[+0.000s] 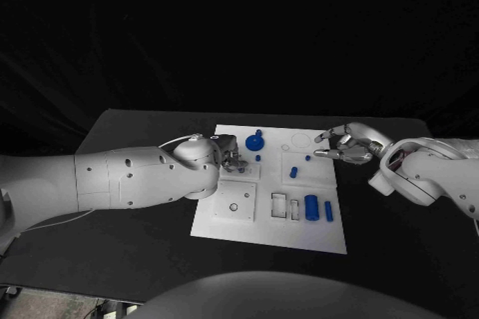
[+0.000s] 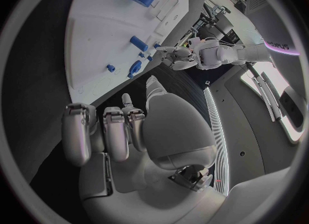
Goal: Assemble the parts on the task board
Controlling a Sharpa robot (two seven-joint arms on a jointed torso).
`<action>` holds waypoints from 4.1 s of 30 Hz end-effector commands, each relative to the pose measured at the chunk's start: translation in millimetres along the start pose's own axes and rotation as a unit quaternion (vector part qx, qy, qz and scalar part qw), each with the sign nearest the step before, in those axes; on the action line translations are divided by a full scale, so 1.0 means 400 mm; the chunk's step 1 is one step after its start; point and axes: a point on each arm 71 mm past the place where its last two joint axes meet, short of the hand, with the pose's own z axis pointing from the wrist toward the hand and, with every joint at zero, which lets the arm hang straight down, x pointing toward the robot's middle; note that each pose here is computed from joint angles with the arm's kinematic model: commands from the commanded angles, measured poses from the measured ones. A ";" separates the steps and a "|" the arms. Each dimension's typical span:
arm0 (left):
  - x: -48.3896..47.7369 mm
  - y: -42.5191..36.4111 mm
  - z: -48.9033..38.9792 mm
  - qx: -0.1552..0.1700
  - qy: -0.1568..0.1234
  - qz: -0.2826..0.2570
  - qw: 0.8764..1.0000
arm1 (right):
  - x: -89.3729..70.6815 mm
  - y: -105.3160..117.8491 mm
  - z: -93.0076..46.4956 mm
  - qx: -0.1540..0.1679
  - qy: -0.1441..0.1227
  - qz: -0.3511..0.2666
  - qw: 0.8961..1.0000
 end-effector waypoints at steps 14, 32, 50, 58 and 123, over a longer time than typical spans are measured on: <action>0.009 -0.009 0.001 0.006 0.008 -0.001 1.000 | 0.001 0.000 -0.001 -0.003 0.001 0.000 1.000; 0.013 -0.008 0.003 0.004 0.018 -0.002 1.000 | 0.002 -0.001 -0.001 -0.003 0.001 0.000 1.000; 0.017 -0.012 0.004 0.005 0.028 0.000 1.000 | 0.002 -0.002 0.000 -0.001 0.002 0.002 1.000; 0.020 -0.014 0.007 0.004 0.032 0.000 0.999 | 0.003 -0.002 0.000 -0.001 0.002 0.003 1.000; 0.014 0.006 0.002 0.003 0.018 -0.008 1.000 | 0.002 -0.007 -0.003 0.000 0.002 0.003 1.000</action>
